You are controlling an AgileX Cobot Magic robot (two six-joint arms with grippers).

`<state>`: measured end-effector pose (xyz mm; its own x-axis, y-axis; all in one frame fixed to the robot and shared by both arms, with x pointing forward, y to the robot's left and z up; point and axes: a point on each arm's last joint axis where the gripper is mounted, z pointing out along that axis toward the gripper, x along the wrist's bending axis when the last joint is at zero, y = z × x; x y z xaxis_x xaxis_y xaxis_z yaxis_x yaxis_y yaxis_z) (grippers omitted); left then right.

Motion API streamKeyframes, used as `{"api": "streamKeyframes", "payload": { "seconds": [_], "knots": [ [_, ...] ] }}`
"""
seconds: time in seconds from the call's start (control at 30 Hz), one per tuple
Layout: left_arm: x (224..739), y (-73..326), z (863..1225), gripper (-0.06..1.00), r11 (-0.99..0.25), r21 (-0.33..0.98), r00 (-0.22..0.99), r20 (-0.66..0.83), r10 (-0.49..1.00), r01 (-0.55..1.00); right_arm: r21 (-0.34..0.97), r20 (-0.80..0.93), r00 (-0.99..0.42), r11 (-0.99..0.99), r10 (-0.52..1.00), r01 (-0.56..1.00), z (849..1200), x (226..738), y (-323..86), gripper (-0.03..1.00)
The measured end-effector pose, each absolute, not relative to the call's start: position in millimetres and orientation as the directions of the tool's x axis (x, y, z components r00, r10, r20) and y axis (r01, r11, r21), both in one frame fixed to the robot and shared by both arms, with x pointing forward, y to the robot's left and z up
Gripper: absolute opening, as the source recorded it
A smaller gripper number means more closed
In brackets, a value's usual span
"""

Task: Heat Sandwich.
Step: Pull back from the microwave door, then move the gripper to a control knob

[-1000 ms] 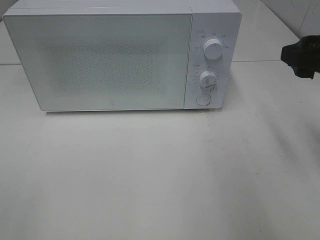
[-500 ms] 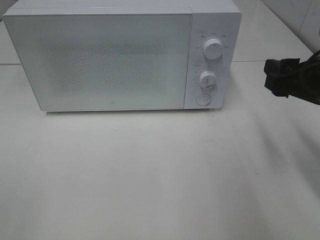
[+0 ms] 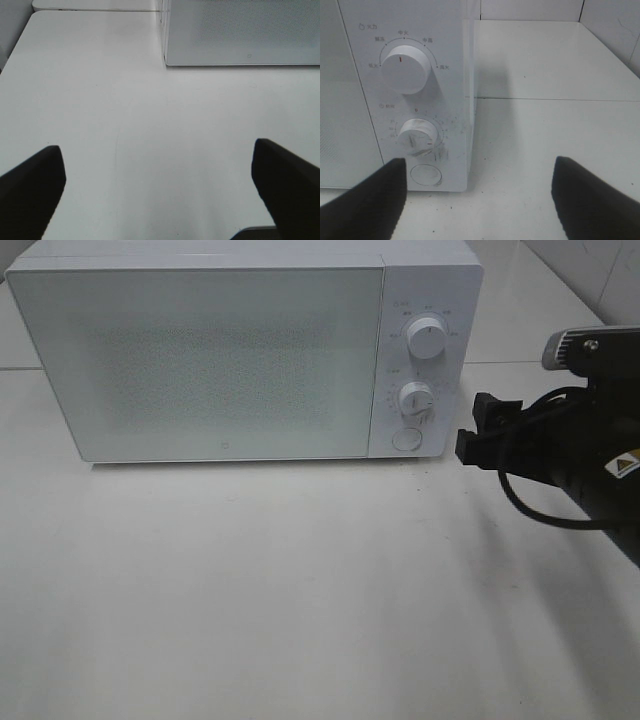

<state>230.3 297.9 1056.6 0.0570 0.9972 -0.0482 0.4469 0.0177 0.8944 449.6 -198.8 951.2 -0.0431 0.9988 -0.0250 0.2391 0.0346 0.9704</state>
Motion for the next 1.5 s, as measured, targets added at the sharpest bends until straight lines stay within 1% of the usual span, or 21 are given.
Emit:
{"api": "streamKeyframes", "payload": {
  "seconds": [0.23,0.63,0.77,1.33,1.5],
  "knots": [
    [230,298,1057,0.95,0.018,0.894,0.057,-0.048,0.997,0.447,0.969,-0.038,-0.006,0.038,0.999,0.244,941,444,-188,0.77],
    [230,298,1057,0.95,0.018,0.894,0.057,-0.048,0.997,0.447,0.97,-0.027,-0.042,0.036,0.999,0.239,936,442,-155,0.77],
    [230,298,1057,0.95,0.018,0.894,0.057,-0.048,0.997,0.447,0.969,-0.025,-0.047,0.036,0.999,0.243,934,444,-149,0.77],
    [230,298,1057,0.95,0.018,0.894,0.057,-0.048,0.997,0.447,0.971,-0.031,-0.04,0.039,0.999,0.235,933,445,-148,0.77],
    [230,298,1057,0.95,0.018,0.894,0.057,-0.048,0.997,0.447,0.972,-0.05,-0.031,0.056,0.998,0.229,927,454,-141,0.77]
  ]
}}
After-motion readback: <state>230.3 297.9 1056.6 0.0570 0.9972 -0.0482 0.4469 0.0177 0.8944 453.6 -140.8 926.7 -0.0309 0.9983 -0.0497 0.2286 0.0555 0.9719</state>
